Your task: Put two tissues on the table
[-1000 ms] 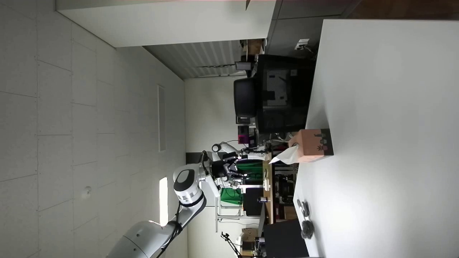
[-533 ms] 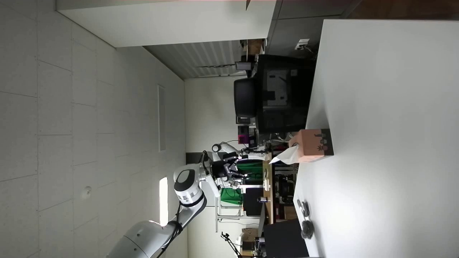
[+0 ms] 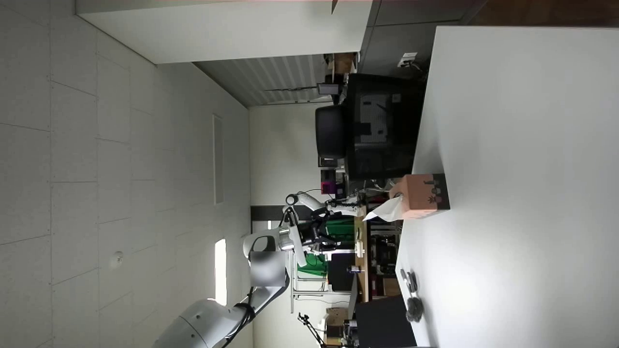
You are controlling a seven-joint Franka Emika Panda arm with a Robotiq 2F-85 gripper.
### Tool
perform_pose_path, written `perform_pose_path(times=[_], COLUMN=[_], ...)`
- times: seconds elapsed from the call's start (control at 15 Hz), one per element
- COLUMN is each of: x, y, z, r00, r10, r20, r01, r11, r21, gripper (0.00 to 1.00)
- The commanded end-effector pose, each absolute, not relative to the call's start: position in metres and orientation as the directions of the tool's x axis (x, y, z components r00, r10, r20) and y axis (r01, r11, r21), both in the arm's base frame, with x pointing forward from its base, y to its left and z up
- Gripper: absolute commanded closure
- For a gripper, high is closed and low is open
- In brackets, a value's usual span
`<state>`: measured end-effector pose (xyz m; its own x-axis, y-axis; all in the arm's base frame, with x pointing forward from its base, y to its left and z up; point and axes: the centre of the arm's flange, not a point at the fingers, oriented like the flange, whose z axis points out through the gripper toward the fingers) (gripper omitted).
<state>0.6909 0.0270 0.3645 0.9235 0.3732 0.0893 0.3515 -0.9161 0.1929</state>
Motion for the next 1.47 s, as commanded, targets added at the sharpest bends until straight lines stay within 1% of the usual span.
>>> perform_pose_path(times=[0.0,0.2,0.47,1.0,1.13,1.2,1.27,1.4], x=[0.694,0.701,0.709,0.718,0.718,0.718,0.719,0.719], y=[0.043,0.054,0.053,0.035,0.032,0.031,0.031,0.03], z=[0.339,0.317,0.3,0.276,0.273,0.271,0.269,0.266], r00=[0.834,0.776,0.75,0.762,0.776,0.787,0.797,0.817], r10=[0.541,0.62,0.65,0.629,0.603,0.584,0.568,0.538], r20=[0.11,0.118,0.123,0.157,0.186,0.198,0.205,0.207], r01=[0.514,0.587,0.601,0.555,0.529,0.514,0.5,0.477], r11=[-0.833,-0.778,-0.747,-0.758,-0.782,-0.799,-0.811,-0.833], r21=[0.204,0.224,0.283,0.341,0.33,0.313,0.303,0.279], gripper=[0.0,0.0,0.0,0.0,0.0,0.25,0.26,0.4])
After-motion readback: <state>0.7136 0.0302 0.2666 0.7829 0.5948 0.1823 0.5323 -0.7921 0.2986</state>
